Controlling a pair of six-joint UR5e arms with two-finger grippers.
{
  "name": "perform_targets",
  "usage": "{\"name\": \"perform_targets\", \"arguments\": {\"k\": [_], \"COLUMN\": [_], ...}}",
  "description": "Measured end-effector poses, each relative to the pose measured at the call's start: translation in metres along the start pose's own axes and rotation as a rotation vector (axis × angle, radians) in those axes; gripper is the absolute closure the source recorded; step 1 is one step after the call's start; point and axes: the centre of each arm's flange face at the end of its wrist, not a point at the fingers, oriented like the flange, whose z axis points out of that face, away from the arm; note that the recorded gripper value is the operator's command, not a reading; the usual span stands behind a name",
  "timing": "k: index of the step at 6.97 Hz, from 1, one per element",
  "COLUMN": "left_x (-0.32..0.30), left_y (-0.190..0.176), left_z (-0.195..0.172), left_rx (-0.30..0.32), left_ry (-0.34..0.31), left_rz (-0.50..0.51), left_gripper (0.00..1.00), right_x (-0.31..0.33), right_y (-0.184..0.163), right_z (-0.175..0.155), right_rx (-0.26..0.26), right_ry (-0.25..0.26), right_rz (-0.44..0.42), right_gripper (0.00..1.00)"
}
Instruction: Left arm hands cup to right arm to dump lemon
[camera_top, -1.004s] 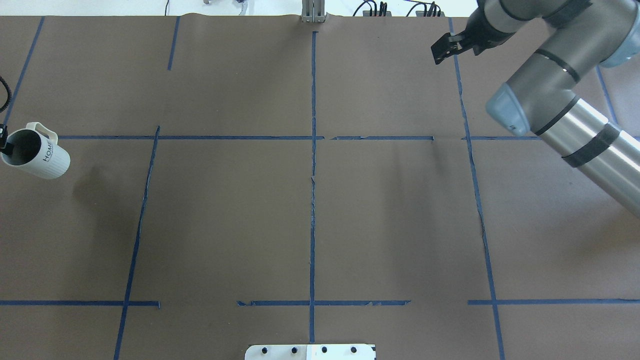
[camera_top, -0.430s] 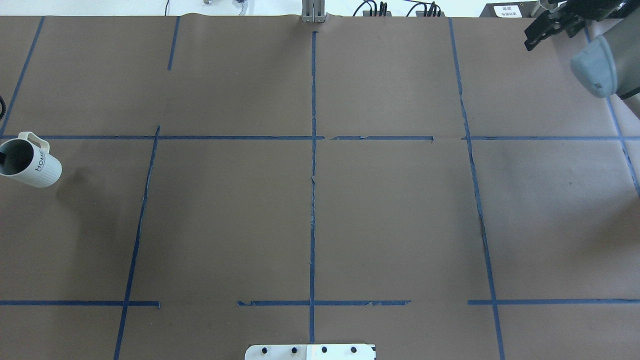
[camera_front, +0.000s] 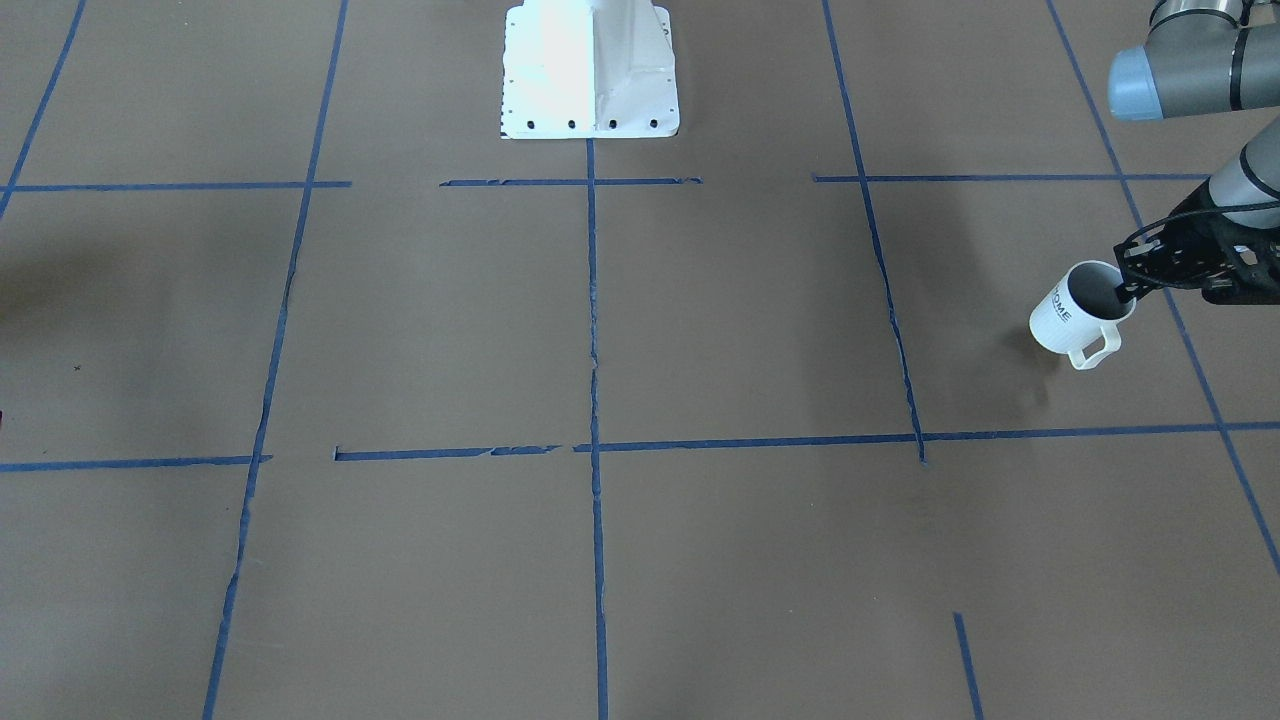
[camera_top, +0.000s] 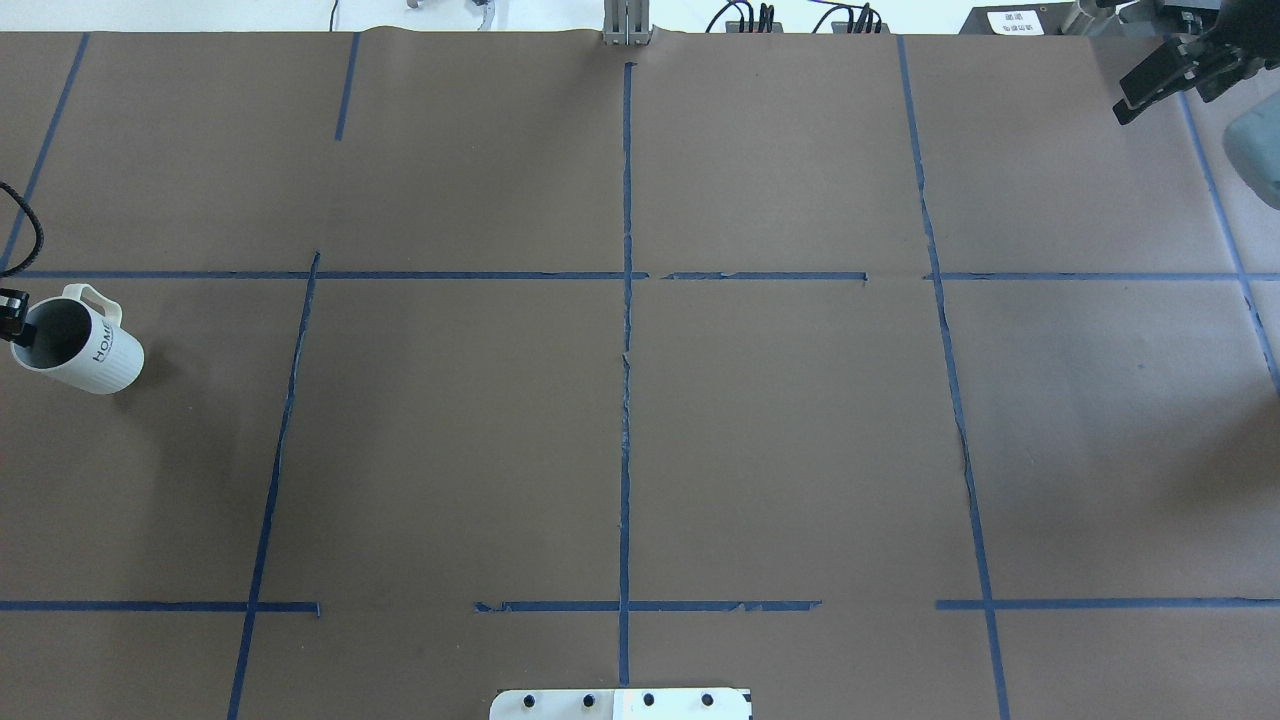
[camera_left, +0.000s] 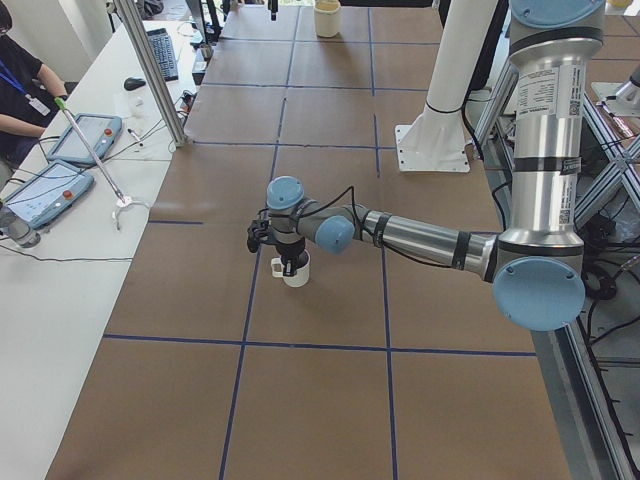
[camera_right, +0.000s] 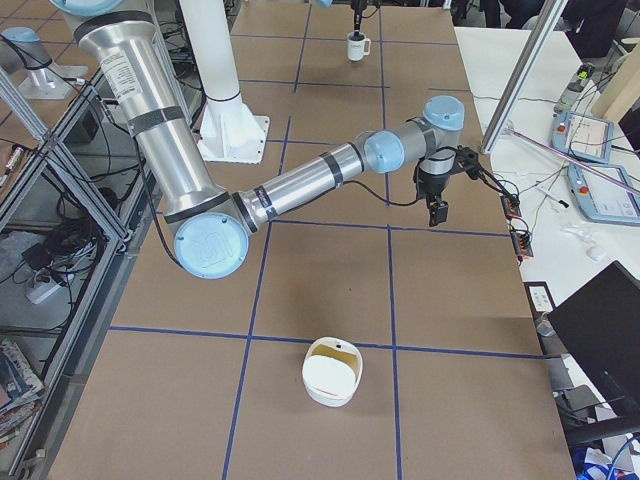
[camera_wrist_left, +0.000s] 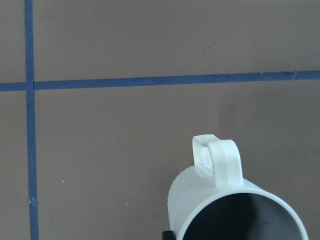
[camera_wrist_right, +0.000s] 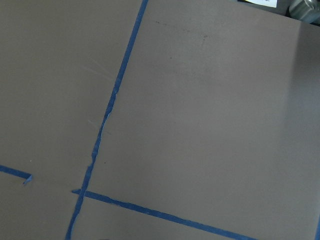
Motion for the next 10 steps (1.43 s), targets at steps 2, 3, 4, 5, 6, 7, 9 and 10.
{"name": "perform_targets", "arguments": {"k": [2, 3, 4, 5, 6, 7, 9, 10], "left_x": [0.009, 0.012, 0.014, 0.017, 0.02, 0.017, -0.022, -0.053], "left_y": [0.005, 0.006, 0.006, 0.005, 0.006, 0.006, -0.002, -0.005], "left_z": [0.015, 0.021, 0.024, 0.021, 0.016, 0.009, -0.016, -0.035], "left_rx": [-0.031, -0.042, -0.046, -0.043, -0.039, -0.037, -0.035, -0.044], "left_ry": [-0.001, -0.002, -0.002, 0.002, 0.011, 0.019, -0.005, -0.028], "left_rz": [0.02, 0.028, 0.036, 0.045, 0.062, 0.097, 0.171, 0.203], "left_gripper": [0.8, 0.25, 0.0, 0.0, 0.0, 0.0, 0.0, 0.0], "right_x": [0.002, 0.003, 0.004, 0.006, 0.009, 0.014, 0.036, 0.057], "right_y": [0.004, 0.005, 0.006, 0.007, 0.01, 0.015, 0.039, 0.061], "right_z": [0.001, 0.002, 0.002, 0.004, 0.007, 0.011, 0.023, 0.026], "right_rx": [-0.002, -0.003, -0.004, -0.007, -0.012, -0.021, -0.052, -0.068], "right_ry": [-0.001, 0.0, 0.002, 0.005, 0.008, 0.011, 0.014, 0.02], "right_rz": [0.001, 0.002, 0.003, 0.005, 0.006, 0.003, -0.024, -0.038], "right_gripper": [0.0, 0.0, 0.0, 0.0, 0.0, 0.0, 0.0, 0.0]}}
